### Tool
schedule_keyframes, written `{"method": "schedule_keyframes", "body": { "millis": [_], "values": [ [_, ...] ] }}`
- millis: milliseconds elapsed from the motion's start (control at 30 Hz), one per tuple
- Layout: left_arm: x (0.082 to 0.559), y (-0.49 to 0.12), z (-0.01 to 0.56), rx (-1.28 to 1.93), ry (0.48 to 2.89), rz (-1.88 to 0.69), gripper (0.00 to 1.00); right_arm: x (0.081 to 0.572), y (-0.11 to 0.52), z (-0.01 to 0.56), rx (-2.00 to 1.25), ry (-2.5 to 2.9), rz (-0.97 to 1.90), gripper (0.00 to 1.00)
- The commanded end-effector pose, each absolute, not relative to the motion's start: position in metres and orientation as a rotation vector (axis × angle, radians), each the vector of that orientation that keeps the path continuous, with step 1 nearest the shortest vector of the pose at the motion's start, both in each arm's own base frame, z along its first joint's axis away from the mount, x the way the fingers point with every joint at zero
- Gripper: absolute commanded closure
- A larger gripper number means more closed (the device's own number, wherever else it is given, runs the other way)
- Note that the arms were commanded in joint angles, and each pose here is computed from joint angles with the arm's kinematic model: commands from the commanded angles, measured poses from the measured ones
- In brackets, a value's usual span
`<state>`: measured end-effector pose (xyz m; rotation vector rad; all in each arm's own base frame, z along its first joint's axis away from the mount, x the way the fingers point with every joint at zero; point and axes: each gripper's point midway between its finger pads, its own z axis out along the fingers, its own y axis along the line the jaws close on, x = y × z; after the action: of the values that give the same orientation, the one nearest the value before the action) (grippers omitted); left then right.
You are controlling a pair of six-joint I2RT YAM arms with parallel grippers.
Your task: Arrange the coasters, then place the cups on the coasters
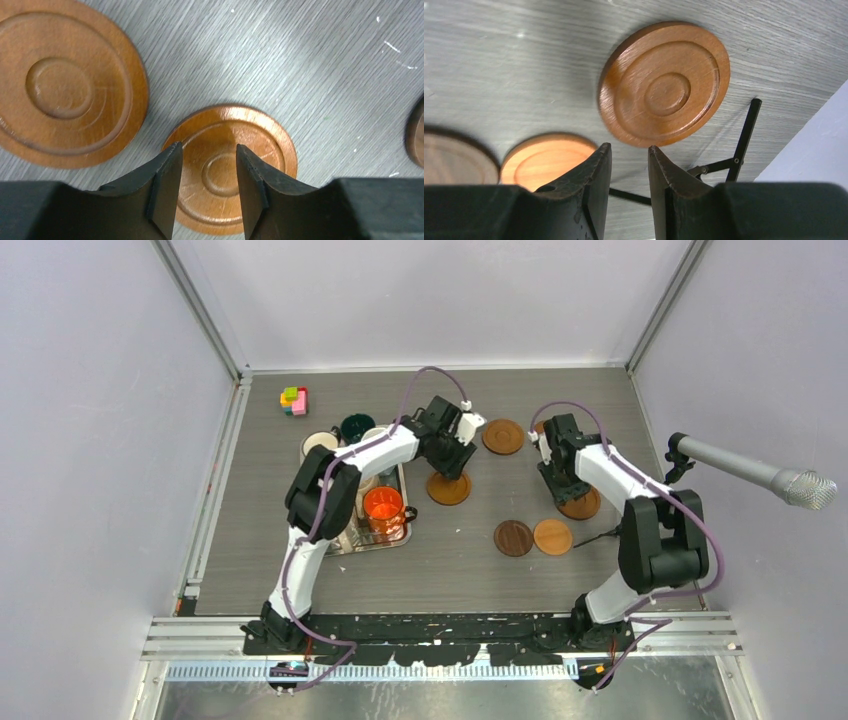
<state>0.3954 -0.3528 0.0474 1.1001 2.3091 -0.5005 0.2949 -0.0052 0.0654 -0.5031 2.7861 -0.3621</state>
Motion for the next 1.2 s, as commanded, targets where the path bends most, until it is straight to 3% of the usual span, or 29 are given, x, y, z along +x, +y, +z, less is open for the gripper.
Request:
{"method": "schedule_keyframes", "body": {
  "millis": [0, 167, 400, 500, 800, 1167],
  "values": [
    [0.402, -0.367, 0.047, 1.067, 2.318, -0.533, 0.56, 0.312, -0.027, 0.055, -0.438, 2.782, -0.462, 0.63],
    [0.406, -0.373, 0.054, 1.044, 2.307, -0.55, 0.55, 0.318, -0.023, 0.042, -0.474, 2.792, -0.41, 0.64],
    [0.398, -0.366, 0.091, 1.112, 2.194, -0.55, 0.32, 0.328, 0.001, 0.03, -0.486, 2.807, -0.224, 0.64],
    [0.392, -0.358, 0.102, 1.144, 2.146, -0.546, 0.27, 0.334, 0.014, 0.027, -0.502, 2.8, -0.141, 0.64],
    [0.389, -0.316, 0.08, 1.167, 2.217, -0.479, 0.29, 0.348, 0.049, 0.02, -0.554, 2.785, 0.025, 0.65],
    [0.391, -0.319, 0.043, 1.151, 2.31, -0.473, 0.35, 0.375, 0.073, 0.023, -0.536, 2.731, 0.077, 0.64]
  ]
}}
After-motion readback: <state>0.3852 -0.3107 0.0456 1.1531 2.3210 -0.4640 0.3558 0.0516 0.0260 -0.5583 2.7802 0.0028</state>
